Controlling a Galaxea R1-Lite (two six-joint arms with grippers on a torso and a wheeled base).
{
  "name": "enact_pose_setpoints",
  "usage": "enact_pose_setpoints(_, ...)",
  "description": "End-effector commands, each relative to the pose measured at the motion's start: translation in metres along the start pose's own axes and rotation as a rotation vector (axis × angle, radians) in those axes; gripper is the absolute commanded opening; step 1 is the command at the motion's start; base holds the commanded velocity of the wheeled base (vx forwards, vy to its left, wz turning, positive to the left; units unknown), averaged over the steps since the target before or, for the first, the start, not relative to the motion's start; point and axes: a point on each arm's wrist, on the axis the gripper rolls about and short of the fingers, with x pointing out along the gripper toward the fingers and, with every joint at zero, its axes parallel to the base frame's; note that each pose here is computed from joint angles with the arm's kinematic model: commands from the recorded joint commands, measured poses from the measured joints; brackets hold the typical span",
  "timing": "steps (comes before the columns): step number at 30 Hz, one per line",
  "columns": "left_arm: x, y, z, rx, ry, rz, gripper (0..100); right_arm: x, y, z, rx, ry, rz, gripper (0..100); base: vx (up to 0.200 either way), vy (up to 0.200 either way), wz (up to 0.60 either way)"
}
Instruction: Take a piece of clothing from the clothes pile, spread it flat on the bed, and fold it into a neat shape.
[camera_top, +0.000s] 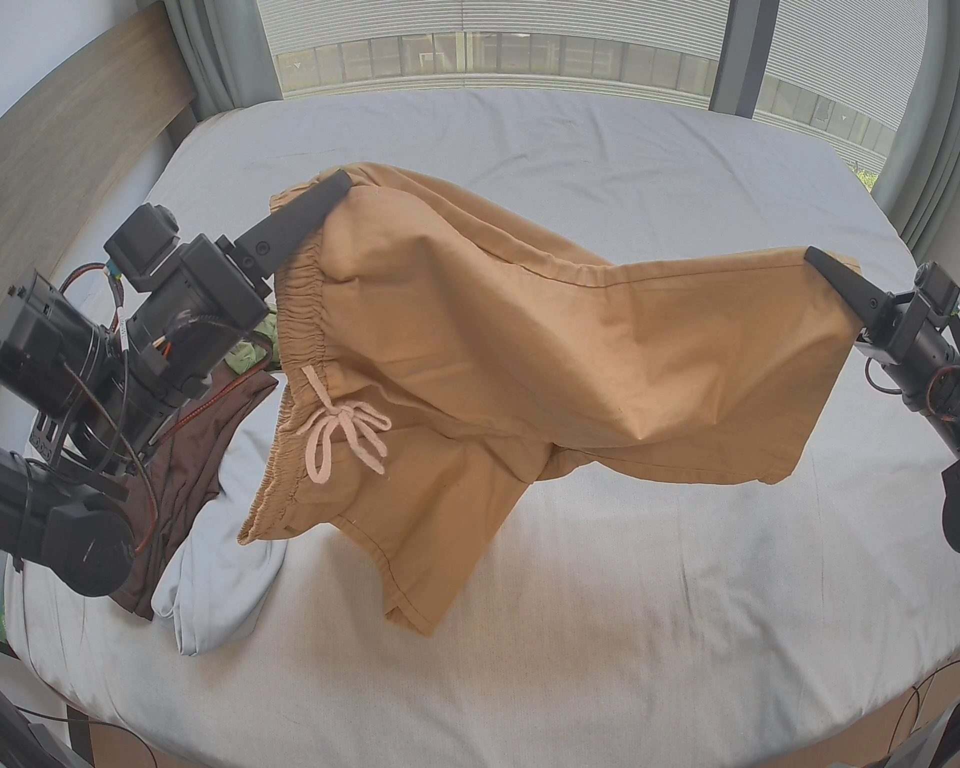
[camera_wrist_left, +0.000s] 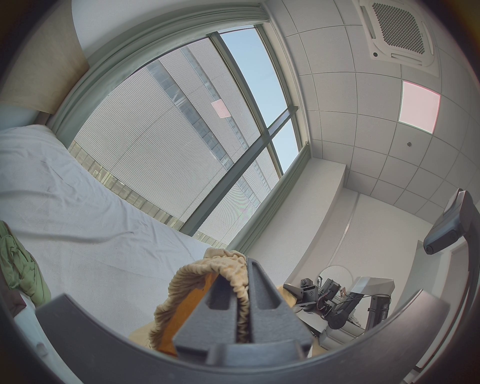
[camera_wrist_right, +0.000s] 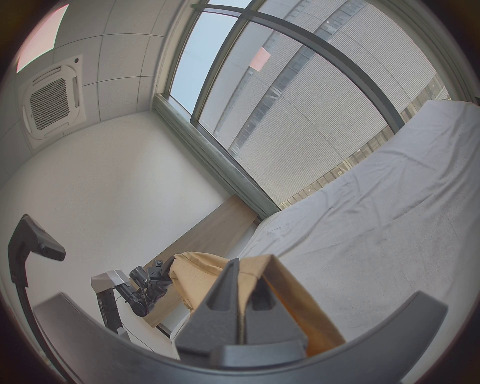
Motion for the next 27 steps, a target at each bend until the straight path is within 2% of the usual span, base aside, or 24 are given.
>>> enact_pose_setpoints(1, -0.001, 0.003, -0.001, 0.0, 0.003, 0.009, 0, -0.005, 0.017, 0.018, -0.025, -0.025, 0.006, 0, 0.0, 0.0, 0.0)
enact_pose_setpoints(6, -0.002, 0.007, 0.0, -0.01, 0.002, 0.022, 0, -0.012, 0.031, 0.032, -0.001, -0.032, 0.002, 0, 0.0, 0.0, 0.0)
enact_pose_setpoints(13, -0.006, 0.013, 0.003, -0.015, -0.005, 0.045, 0, -0.018, 0.024, 0.041, -0.031, -0.051, -0.036, 0, 0.0, 0.0, 0.0)
enact_pose_setpoints(18, -0.011, 0.028, 0.003, -0.007, 0.001, 0.095, 0, -0.022, 0.019, 0.046, -0.043, -0.057, -0.063, 0, 0.0, 0.0, 0.0)
enact_pose_setpoints(26, -0.015, 0.034, 0.002, -0.006, 0.007, 0.121, 0, -0.023, 0.009, 0.043, -0.031, -0.053, -0.087, 0, 0.0, 0.0, 0.0)
enact_pose_setpoints(27, -0.016, 0.034, 0.001, -0.006, 0.009, 0.122, 0, -0.022, 0.001, 0.039, -0.018, -0.045, -0.101, 0, 0.0, 0.0, 0.0)
